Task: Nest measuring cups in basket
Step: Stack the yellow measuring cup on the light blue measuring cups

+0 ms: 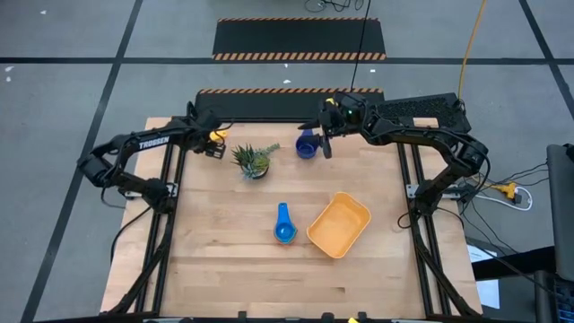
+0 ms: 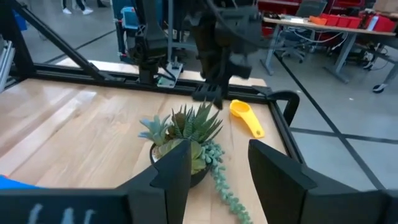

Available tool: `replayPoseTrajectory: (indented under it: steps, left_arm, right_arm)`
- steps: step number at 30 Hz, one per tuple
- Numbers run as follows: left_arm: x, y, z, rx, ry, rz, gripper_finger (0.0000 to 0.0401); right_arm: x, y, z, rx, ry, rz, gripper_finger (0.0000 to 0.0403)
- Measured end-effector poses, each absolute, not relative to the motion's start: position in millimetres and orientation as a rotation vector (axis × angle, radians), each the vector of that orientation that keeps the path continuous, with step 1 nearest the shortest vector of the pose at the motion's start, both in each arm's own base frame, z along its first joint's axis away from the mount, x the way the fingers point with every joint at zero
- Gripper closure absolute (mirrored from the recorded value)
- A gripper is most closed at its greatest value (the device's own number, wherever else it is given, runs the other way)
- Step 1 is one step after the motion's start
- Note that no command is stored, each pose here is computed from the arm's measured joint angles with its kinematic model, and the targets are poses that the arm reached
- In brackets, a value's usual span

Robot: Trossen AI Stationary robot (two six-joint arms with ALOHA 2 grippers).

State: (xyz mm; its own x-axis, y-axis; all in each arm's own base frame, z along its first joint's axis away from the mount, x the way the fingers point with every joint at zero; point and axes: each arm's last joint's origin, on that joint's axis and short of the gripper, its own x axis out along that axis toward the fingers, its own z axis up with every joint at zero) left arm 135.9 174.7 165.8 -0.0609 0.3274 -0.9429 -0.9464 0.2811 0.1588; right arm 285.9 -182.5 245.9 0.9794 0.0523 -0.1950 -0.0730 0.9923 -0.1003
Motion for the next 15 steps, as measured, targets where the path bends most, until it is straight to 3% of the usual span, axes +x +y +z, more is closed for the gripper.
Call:
replayPoseTrajectory:
  steps: [8, 15]
  left_arm:
    - [140.6, 176.7, 154.0, -0.681, 1.250, 1.140, 0.0112]
    - [143.6, 179.7, 157.0, -0.447, 1.324, 1.075, 0.0116]
  right_arm:
    - [286.7, -183.1, 250.4, -0.128, 0.154, 0.058, 0.0250]
    - [286.8, -183.0, 250.6, -0.119, 0.152, 0.058, 0.0250]
